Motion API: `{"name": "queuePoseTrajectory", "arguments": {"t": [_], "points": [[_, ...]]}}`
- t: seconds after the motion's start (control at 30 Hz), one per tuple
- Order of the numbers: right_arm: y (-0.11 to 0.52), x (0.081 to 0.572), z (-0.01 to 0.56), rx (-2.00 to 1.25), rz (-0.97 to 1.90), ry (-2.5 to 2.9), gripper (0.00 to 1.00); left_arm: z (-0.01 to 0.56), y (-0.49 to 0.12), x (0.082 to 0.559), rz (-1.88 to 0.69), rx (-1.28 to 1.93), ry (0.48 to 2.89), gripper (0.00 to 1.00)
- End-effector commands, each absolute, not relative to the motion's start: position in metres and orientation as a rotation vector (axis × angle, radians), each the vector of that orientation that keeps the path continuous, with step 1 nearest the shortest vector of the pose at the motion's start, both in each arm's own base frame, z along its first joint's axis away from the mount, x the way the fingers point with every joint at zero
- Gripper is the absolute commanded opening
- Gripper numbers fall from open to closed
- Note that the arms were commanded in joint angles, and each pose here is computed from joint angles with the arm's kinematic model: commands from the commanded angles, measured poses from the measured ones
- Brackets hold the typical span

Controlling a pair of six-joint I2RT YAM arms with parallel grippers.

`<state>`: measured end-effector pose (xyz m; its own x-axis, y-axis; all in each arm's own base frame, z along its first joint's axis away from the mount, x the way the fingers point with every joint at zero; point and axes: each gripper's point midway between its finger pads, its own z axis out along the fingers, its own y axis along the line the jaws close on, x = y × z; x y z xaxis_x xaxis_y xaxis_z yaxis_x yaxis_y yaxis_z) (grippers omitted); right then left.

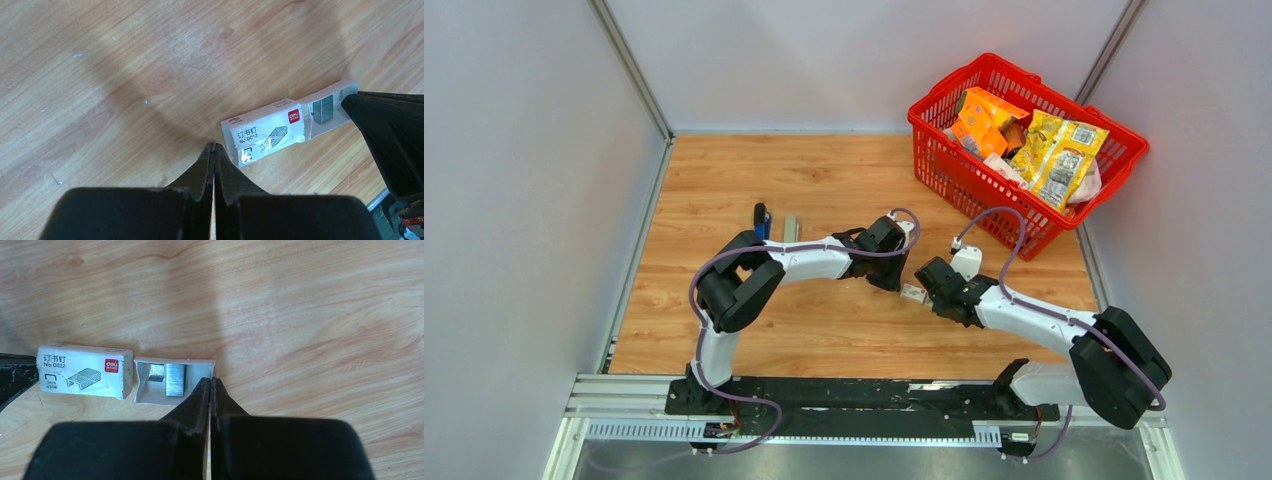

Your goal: Unload the staples from the stapler

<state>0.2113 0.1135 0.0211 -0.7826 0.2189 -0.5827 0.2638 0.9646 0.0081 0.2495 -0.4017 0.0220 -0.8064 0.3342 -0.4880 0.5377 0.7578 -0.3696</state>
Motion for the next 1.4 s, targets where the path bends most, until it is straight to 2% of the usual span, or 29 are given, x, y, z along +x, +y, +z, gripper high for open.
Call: {"name": "queuePoseTrajectory", "arguments": {"t": [0.0, 1.37], "points": [[0.12, 0.225, 0.03, 0.38, -0.068, 2.434, 0.0, 0.029, -0.413, 0.249, -0.739, 0.69, 2.534, 0.0], [0.135, 0.235, 0.042, 0.363, -0.044, 2.405, 0.0, 0.027, -0.416, 0.246, -0.745, 0.709, 2.539, 0.0]]}}
